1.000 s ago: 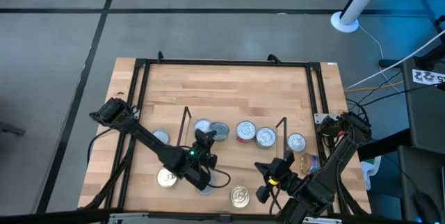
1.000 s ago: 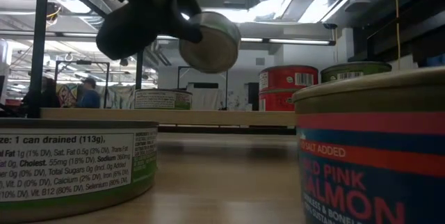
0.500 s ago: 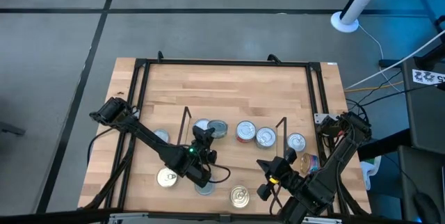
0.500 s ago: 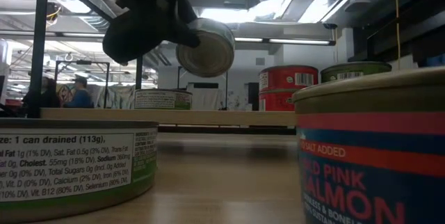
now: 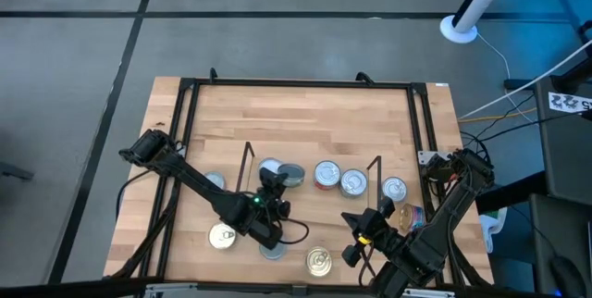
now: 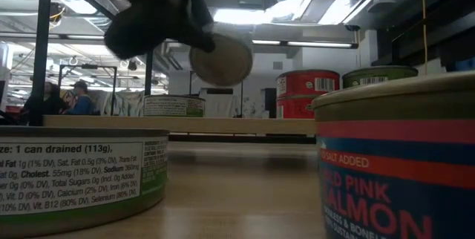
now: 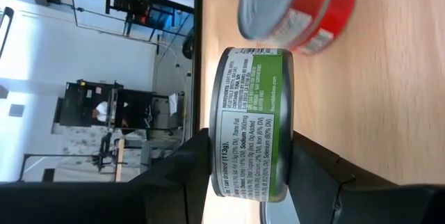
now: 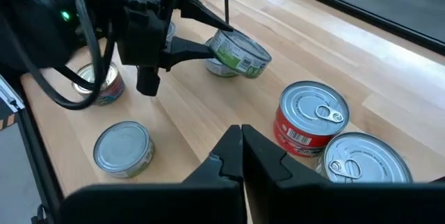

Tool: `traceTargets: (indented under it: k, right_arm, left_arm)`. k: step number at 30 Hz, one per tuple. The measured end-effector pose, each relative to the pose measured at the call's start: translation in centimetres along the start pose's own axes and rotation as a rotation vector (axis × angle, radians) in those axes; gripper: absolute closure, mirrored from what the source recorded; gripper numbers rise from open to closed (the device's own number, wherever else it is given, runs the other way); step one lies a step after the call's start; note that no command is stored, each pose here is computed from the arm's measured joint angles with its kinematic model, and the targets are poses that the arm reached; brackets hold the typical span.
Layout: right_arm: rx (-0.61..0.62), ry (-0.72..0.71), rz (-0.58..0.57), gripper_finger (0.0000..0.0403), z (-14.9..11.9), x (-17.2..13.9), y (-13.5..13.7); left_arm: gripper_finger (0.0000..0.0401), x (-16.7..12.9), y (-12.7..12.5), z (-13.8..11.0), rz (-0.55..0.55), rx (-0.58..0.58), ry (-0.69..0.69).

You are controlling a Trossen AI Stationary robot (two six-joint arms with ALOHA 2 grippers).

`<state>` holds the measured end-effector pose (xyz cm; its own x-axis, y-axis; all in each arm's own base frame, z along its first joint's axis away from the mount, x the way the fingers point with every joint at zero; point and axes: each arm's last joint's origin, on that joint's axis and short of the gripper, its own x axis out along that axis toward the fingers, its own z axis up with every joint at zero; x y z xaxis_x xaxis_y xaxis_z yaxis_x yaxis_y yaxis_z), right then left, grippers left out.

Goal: Stack canned seafood by type on shelf
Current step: Stack the green white tuna on top of the green white tuna can on the shelf

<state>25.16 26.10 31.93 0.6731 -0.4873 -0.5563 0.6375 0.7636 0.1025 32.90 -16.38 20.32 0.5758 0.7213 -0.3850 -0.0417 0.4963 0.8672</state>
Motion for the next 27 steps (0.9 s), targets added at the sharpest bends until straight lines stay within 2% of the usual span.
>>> traceTargets:
  k: [8, 11, 19, 27]
  right_arm:
    - [0.001, 0.001, 0.001, 0.0398, 0.0, 0.0, 0.0]
    - [0.002, 0.001, 0.001, 0.0398, 0.0, 0.0, 0.0]
    - [0.002, 0.001, 0.001, 0.0398, 0.0, 0.0, 0.0]
    - [0.002, 0.001, 0.001, 0.0398, 0.0, 0.0, 0.0]
  left_arm:
    - [0.0247, -1.0, 2.3, 1.7, -0.001, -0.018, -0.002]
    - [0.0247, -1.4, 3.0, 1.9, -0.044, -0.061, 0.010]
    - [0.0247, -1.5, 3.1, 0.5, -0.146, -0.134, 0.139]
    - [0.0247, 0.3, 2.0, -0.8, -0.133, -0.093, 0.290]
